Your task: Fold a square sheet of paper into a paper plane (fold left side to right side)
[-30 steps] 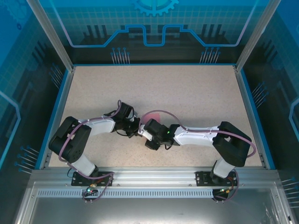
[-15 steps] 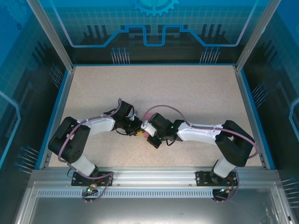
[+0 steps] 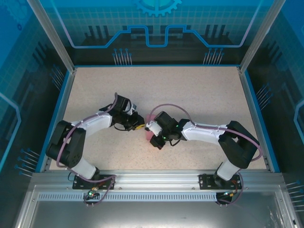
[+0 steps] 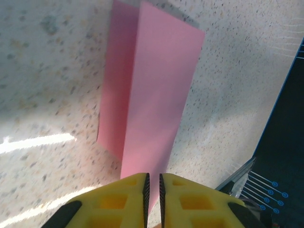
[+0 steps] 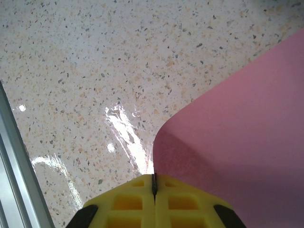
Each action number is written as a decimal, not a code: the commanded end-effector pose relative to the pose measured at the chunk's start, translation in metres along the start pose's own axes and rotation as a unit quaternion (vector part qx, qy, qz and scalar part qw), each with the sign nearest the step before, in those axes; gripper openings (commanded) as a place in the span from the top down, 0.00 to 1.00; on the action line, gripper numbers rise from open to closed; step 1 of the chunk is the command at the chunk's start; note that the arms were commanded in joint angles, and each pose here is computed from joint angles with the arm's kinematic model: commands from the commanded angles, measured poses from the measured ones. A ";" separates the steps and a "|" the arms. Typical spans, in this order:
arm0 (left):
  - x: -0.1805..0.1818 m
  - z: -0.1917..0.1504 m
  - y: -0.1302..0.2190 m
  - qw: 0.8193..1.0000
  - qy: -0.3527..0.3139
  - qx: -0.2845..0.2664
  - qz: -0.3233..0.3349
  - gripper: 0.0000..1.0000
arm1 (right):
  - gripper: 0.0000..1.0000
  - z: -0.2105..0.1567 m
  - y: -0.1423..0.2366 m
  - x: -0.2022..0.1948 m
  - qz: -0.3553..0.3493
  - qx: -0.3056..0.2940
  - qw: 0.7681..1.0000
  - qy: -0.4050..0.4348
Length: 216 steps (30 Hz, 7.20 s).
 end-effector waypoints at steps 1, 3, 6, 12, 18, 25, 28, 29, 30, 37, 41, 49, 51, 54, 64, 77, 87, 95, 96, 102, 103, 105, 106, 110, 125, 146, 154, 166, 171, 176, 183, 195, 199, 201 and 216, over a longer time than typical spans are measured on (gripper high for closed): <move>-0.022 0.006 -0.015 0.999 -0.029 0.023 -0.027 0.85 | 1.00 0.002 -0.002 0.000 0.027 0.005 0.999 -0.028; -0.026 0.010 -0.026 0.999 -0.033 0.035 -0.025 0.86 | 1.00 0.002 -0.003 0.000 0.031 0.006 0.999 -0.032; -0.027 0.016 -0.045 0.998 -0.036 0.051 -0.017 0.87 | 1.00 0.002 -0.003 -0.002 0.030 0.009 0.999 -0.036; -0.010 0.024 -0.075 0.997 -0.030 0.076 0.016 0.89 | 1.00 0.003 -0.004 -0.003 0.037 0.009 0.998 -0.048; 0.010 0.019 -0.091 0.994 -0.029 0.098 0.048 0.91 | 1.00 0.006 0.001 -0.008 0.050 0.002 0.996 -0.072; 0.024 0.013 -0.097 0.992 -0.023 0.108 0.063 0.92 | 1.00 0.007 0.007 -0.030 0.056 0.002 0.990 -0.126; 0.025 0.013 -0.097 0.992 -0.024 0.108 0.065 0.93 | 1.00 0.000 0.004 -0.044 0.044 0.016 0.987 -0.152; 0.025 0.012 -0.098 0.992 -0.025 0.109 0.065 0.93 | 1.00 -0.002 0.003 -0.047 0.041 0.019 0.986 -0.159; 0.025 0.011 -0.098 0.992 -0.026 0.110 0.065 0.93 | 1.00 -0.004 0.002 -0.052 0.038 0.023 0.985 -0.167; 0.025 0.010 -0.099 0.991 -0.026 0.111 0.069 0.93 | 1.00 -0.009 0.002 -0.071 0.021 0.026 0.978 -0.204; 0.026 0.009 -0.099 0.991 -0.026 0.112 0.069 0.94 | 1.00 -0.009 0.003 -0.078 0.013 0.026 0.977 -0.212; 0.026 0.009 -0.100 0.991 -0.025 0.112 0.069 0.94 | 1.00 -0.010 0.005 -0.089 0.005 0.025 0.974 -0.227; 0.026 0.008 -0.100 0.991 -0.024 0.113 0.070 0.93 | 1.00 -0.011 0.005 -0.090 0.003 0.026 0.973 -0.229; 0.026 0.009 -0.101 0.991 -0.024 0.112 0.071 0.94 | 1.00 -0.012 0.006 -0.091 0.000 0.025 0.973 -0.230; 0.029 0.009 -0.101 0.991 -0.024 0.113 0.074 0.93 | 1.00 -0.016 0.008 -0.090 0.000 0.020 0.972 -0.234; 0.029 0.008 -0.102 0.990 -0.023 0.114 0.075 0.94 | 1.00 -0.018 0.008 -0.091 -0.005 0.020 0.971 -0.236; 0.030 0.008 -0.101 0.990 -0.023 0.114 0.077 0.93 | 1.00 -0.021 0.008 -0.093 -0.013 0.025 0.971 -0.238; 0.030 0.008 -0.101 0.990 -0.022 0.113 0.078 0.93 | 1.00 -0.021 0.009 -0.092 -0.012 0.022 0.971 -0.239; 0.031 0.008 -0.101 0.990 -0.022 0.114 0.078 0.93 | 1.00 -0.020 0.010 -0.093 -0.013 0.021 0.970 -0.240; 0.029 0.009 -0.101 0.990 -0.024 0.112 0.076 0.93 | 1.00 -0.022 0.008 -0.092 -0.011 0.024 0.970 -0.241; 0.030 0.009 -0.101 0.990 -0.022 0.113 0.078 0.93 | 1.00 -0.023 0.008 -0.092 -0.010 0.025 0.970 -0.241; 0.029 0.009 -0.101 0.990 -0.023 0.113 0.077 0.93 | 1.00 -0.024 0.007 -0.092 -0.010 0.029 0.970 -0.242; 0.029 0.009 -0.101 0.990 -0.022 0.113 0.077 0.93 | 1.00 -0.025 0.005 -0.091 -0.010 0.031 0.970 -0.242; 0.030 0.008 -0.101 0.990 -0.022 0.114 0.077 0.93 | 1.00 -0.031 0.002 -0.092 -0.014 0.043 0.969 -0.244; 0.019 0.011 -0.096 0.991 -0.032 0.107 0.068 0.88 | 1.00 -0.051 -0.011 -0.093 -0.025 0.089 0.964 -0.248; -0.038 -0.007 -0.019 0.991 -0.116 0.056 0.020 0.80 | 1.00 -0.053 -0.016 -0.091 -0.031 0.113 0.965 -0.233; -0.038 -0.039 -0.043 0.990 -0.100 0.100 -0.011 0.85 | 1.00 -0.054 -0.015 -0.092 -0.034 0.117 0.965 -0.231; -0.004 -0.049 -0.069 0.989 -0.085 0.113 0.042 0.86 | 1.00 -0.056 -0.014 -0.092 -0.039 0.122 0.965 -0.230; 0.011 -0.049 -0.073 0.988 -0.079 0.113 0.066 0.87 | 1.00 -0.055 -0.012 -0.092 -0.042 0.123 0.965 -0.228; 0.025 -0.052 -0.076 0.987 -0.073 0.115 0.088 0.87 | 1.00 -0.056 -0.012 -0.093 -0.044 0.125 0.965 -0.228; 0.040 -0.053 -0.078 0.985 -0.067 0.114 0.108 0.88 | 1.00 -0.052 -0.012 -0.093 -0.041 0.121 0.965 -0.228; 0.064 -0.058 -0.080 0.982 -0.051 0.116 0.143 0.90 | 0.77 0.008 0.041 -0.090 -0.023 0.027 0.972 -0.231; 0.065 -0.058 -0.080 0.982 -0.050 0.114 0.143 0.90 | 0.69 0.003 0.057 -0.078 -0.012 0.027 0.973 -0.229; 0.064 -0.058 -0.080 0.982 -0.051 0.114 0.143 0.90 | 0.71 -0.002 0.060 -0.064 0.017 0.029 0.972 -0.232; 0.062 -0.057 -0.079 0.982 -0.053 0.113 0.142 0.90 | 0.83 -0.024 0.005 -0.023 0.112 0.107 0.945 -0.289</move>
Point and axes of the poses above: each hand's point on the last joint's axis, 136 mm out from that joint toward the fingers, its own y axis back along the fingers, its own x axis along the line the jaws close on, z = x × y, the point moved 1 cm from there along y, back along the fingers
